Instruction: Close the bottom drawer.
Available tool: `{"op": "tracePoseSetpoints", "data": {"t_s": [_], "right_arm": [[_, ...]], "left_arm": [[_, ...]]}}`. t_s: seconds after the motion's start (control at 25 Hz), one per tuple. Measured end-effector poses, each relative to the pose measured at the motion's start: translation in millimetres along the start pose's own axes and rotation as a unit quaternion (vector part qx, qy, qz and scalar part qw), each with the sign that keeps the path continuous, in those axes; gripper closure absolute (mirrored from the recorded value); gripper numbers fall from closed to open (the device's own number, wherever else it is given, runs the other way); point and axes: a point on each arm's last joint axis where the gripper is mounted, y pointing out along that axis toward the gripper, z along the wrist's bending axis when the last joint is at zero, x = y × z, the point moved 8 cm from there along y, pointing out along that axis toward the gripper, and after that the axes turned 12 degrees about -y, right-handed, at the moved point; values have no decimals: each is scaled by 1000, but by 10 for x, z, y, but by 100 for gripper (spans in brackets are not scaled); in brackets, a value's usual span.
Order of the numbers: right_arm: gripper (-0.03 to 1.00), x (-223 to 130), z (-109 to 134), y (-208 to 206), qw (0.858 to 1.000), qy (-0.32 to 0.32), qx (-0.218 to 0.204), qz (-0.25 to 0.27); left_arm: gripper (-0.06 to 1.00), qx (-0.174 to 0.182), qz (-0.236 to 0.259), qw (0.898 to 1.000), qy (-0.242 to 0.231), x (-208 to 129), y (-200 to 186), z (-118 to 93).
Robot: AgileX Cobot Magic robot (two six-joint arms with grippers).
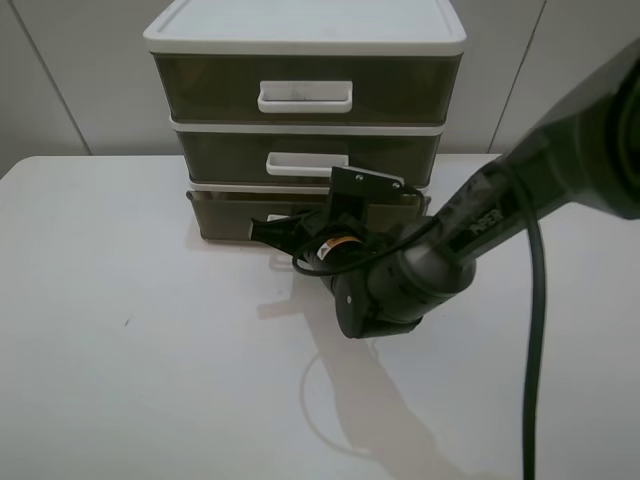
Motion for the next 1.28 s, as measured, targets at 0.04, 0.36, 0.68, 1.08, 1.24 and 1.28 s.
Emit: {"op": "tracePoseSetpoints", "data": {"t_s": [0.04, 0.36, 0.68, 1.08, 1.24, 1.28], "right_arm": [[95, 0, -1, 3, 1000, 0, 0, -1], [95, 21, 10, -14, 1000, 4, 0, 7], [95, 263, 39, -384, 1000, 15, 18, 15], [87, 232, -122, -1000, 987, -67, 87, 114], [40, 447, -532, -1432, 984, -35, 72, 161], [31, 502, -594, -1534, 983, -27, 71, 168]], "left_arm": [[23, 0, 0, 1000, 0, 0, 0, 0], [23, 0, 0, 1000, 0, 0, 0, 0], [23, 0, 0, 1000, 0, 0, 0, 0], [23, 0, 0, 1000, 0, 0, 0, 0], [23, 0, 0, 1000, 0, 0, 0, 0], [23, 0, 0, 1000, 0, 0, 0, 0]]}}
